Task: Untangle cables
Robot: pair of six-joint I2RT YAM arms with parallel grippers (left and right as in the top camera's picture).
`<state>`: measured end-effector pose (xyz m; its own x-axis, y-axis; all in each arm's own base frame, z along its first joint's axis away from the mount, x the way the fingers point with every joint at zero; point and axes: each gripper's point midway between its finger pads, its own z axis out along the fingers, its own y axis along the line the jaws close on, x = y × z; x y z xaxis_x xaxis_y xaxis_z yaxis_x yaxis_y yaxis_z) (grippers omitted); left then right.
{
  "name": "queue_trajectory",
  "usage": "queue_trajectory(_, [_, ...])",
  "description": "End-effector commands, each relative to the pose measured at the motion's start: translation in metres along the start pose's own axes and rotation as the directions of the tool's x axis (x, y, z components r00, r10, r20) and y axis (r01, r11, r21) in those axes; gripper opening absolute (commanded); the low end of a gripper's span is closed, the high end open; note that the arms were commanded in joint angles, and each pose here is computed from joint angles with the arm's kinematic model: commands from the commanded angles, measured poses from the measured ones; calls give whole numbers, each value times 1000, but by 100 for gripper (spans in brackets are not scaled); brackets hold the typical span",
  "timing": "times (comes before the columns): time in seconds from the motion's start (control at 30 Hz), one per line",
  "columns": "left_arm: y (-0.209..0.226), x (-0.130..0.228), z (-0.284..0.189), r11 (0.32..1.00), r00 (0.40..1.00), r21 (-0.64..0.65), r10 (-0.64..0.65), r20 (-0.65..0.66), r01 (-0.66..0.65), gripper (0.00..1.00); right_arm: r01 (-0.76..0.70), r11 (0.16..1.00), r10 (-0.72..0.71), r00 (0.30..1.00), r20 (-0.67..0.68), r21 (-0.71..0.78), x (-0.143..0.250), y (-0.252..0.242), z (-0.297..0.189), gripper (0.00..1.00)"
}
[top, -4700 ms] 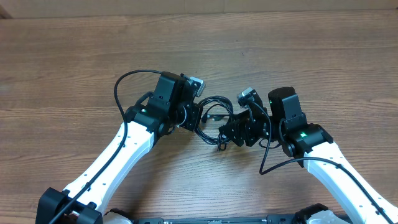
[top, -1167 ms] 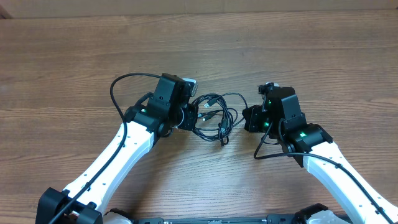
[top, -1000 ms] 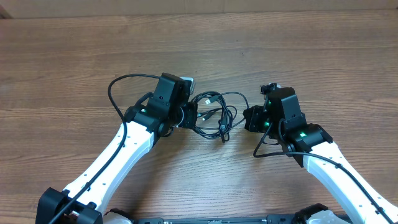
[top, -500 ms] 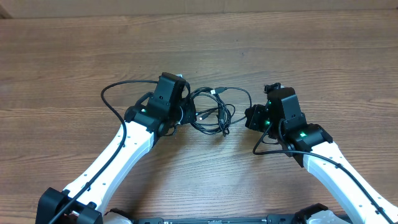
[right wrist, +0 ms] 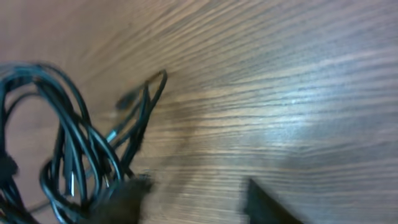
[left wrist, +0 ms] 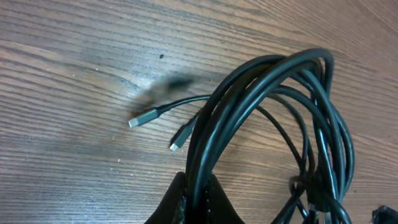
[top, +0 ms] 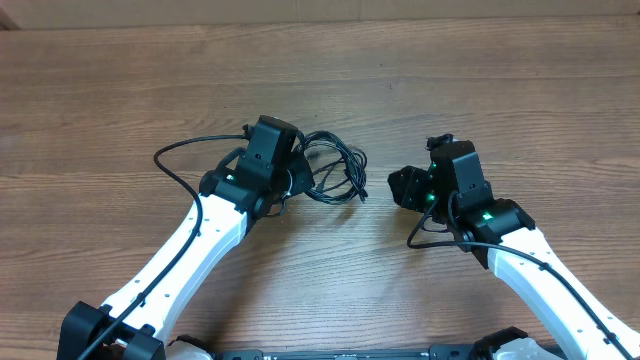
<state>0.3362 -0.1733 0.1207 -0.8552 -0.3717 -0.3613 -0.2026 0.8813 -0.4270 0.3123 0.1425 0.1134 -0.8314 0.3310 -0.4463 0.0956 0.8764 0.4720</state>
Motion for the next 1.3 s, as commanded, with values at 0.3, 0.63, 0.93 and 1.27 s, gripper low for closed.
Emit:
queue_trajectory(0.3, [-4, -8, -6, 1000, 999, 10, 6, 32, -6, 4, 24, 1000, -24, 999, 37, -14, -13, 8, -4, 95])
queue_trajectory(0.63, [1, -9, -6, 998, 997, -16, 58, 43, -57, 4, 329, 934, -334, 943, -6, -141, 2, 28, -6, 78])
queue_trajectory(0.93, [2, -8, -6, 999, 998, -15, -42, 37, 43, 4, 589, 693, -633, 773, 39, -415, 35, 64, -20, 79])
queue_trajectory(1.27, [8, -6, -6, 993, 993, -21, -118, 13, 118, 5, 756, 464, -801, 581, 146, -461, 48, 68, -25, 80])
